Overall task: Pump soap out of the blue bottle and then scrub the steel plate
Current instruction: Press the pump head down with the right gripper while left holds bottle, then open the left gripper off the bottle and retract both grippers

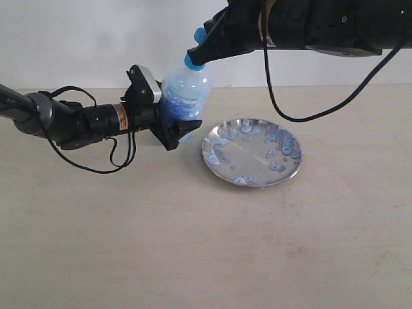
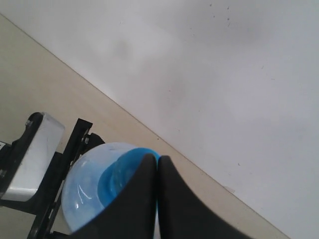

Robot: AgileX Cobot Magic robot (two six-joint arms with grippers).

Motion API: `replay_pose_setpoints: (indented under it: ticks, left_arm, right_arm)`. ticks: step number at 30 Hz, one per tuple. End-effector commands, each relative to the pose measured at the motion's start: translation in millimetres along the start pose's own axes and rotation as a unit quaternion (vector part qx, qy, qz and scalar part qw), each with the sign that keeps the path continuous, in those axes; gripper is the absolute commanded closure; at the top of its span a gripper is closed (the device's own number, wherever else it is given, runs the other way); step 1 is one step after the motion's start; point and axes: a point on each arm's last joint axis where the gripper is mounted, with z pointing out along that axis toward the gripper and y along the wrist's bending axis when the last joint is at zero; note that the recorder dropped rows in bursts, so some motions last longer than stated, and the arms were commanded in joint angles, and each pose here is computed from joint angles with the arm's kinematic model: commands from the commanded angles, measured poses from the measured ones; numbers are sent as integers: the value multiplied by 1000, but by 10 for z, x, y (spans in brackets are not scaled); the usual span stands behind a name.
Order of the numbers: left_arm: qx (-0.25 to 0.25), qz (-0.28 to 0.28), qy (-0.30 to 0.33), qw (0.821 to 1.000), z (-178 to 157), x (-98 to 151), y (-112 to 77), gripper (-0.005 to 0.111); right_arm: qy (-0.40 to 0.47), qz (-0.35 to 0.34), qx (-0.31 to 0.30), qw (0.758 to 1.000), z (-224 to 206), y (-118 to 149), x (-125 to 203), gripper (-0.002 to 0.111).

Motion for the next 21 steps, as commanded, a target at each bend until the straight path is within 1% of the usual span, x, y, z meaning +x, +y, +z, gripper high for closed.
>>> replay_pose_setpoints:
  ticks: [1, 7, 10, 13, 15, 16, 17, 19, 21]
  left_arm:
    - [13, 4, 1, 1000, 17, -12, -52, 103]
    - [13, 4, 1, 1000, 17, -12, -52, 103]
    - [13, 4, 1, 1000, 17, -12, -52, 103]
    - [13, 4, 1, 1000, 17, -12, -52, 103]
    - [12, 3, 0, 1000, 17, -13, -49, 103]
    - [2, -19, -2, 1000, 17, -17, -32, 103]
    - [-14, -53, -9, 998, 17, -27, -1, 103]
    - [-46, -109, -32, 992, 6, -59, 68, 103]
    - [-64, -135, -58, 987, -12, -92, 116, 103]
  right_arm:
    - [69, -5, 12, 998, 167, 34, 369, 109]
    - [72, -5, 14, 997, 173, 32, 381, 109]
    - [82, -5, 13, 996, 219, 43, 449, 109]
    - [81, -8, 23, 996, 173, 15, 399, 109]
    - [69, -29, 27, 997, 102, -7, 305, 109]
    - [59, -49, 29, 997, 41, -23, 228, 109]
    - [48, -66, 32, 996, -25, -40, 147, 109]
    - [29, -86, 39, 995, -134, -69, 9, 109]
    - [11, -99, 46, 994, -227, -98, -123, 109]
